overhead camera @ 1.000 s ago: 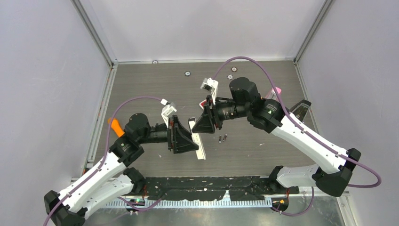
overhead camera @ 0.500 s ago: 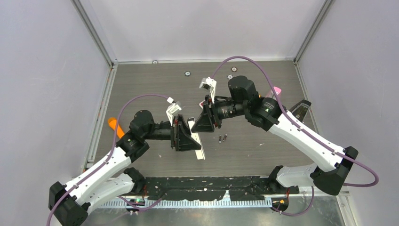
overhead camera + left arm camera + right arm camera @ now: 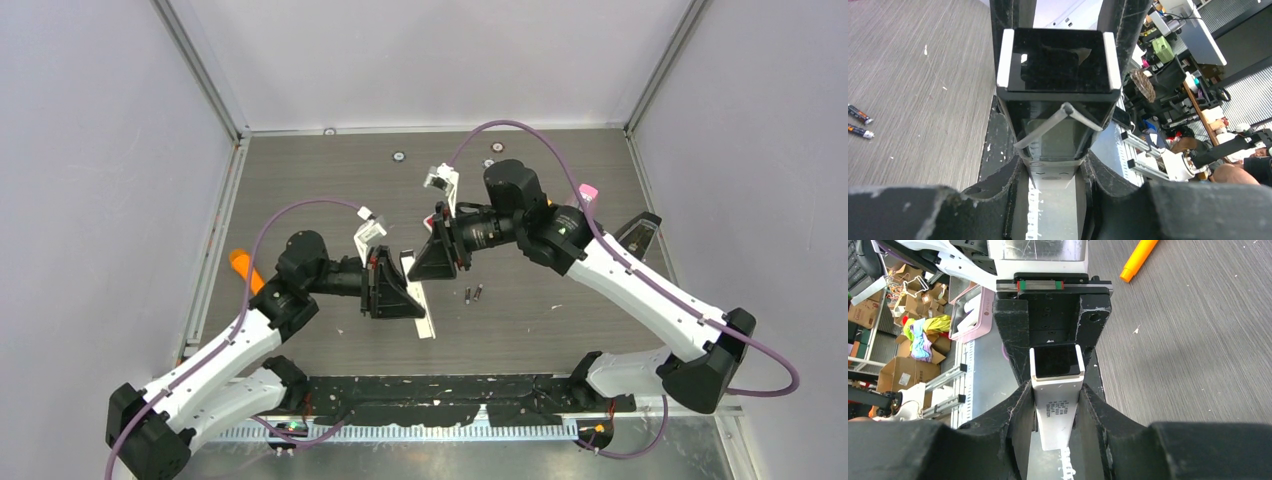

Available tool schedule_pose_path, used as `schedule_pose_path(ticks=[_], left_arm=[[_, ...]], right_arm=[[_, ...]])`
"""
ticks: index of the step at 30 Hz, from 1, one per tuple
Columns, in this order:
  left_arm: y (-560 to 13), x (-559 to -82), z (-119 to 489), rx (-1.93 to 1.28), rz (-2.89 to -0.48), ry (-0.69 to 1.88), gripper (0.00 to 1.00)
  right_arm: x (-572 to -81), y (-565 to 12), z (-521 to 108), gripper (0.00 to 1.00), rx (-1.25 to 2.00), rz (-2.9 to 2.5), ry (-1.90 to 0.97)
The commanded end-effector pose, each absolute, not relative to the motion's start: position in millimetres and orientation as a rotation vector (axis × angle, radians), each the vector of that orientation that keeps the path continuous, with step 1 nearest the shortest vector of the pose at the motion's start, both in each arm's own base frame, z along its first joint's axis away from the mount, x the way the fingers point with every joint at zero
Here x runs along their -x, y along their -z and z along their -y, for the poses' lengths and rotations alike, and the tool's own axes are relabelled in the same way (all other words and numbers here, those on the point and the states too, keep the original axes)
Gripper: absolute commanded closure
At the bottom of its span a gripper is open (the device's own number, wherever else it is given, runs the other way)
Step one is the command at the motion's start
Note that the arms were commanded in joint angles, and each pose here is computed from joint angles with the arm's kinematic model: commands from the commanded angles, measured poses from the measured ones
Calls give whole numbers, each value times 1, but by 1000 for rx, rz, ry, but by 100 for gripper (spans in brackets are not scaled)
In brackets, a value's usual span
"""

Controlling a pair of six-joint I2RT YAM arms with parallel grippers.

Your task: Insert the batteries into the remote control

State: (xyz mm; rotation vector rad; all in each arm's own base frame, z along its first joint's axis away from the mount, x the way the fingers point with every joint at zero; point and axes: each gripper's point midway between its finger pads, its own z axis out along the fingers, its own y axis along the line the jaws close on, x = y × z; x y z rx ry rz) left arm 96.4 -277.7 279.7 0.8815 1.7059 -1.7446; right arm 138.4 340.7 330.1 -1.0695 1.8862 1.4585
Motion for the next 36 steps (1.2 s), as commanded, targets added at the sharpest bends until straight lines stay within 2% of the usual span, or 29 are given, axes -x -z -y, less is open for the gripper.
schedule_pose_path(ticks=[1,2,3,4,6,8,13,16,21,27,33,36], left_arm=[[-272,-113,280,-833,-1729,1660,100],[-267,-120,279,-795,-1759,1624,100],[-260,-129,277,-753,-1794,1586,100],[-253,-138,276,-708,-1829,1550,100],[-238,-152,271,-629,-1888,1493,100],[-220,-165,267,-552,-1952,1442,100],[-165,-188,258,-389,-2136,1294,100],[-138,-197,253,-335,-2219,1212,100],[-133,-199,252,-343,-2215,1194,100],[-176,-185,260,-463,-2034,1322,100],[-254,-132,268,-734,-1663,1625,100],[-277,-115,267,-815,-1586,1705,100]], right_arm=[[-144,-331,-348,65,1060,-1841,-1462],[-151,-322,-347,46,1030,-1864,-1415],[-155,-318,-346,39,1014,-1870,-1390],[-165,-306,-343,27,968,-1905,-1322],[-178,-285,-336,17,894,-1949,-1219],[-189,-264,-329,12,821,-1980,-1138],[-207,-214,-309,10,629,-2035,-1003],[-209,-174,-297,13,533,-2132,-940],[-210,-150,-285,17,457,-2174,-888],[-182,-174,-296,18,576,-2115,-1065],[-141,-237,-317,15,688,-1880,-1341],[-128,-267,-325,14,702,-1757,-1428]])
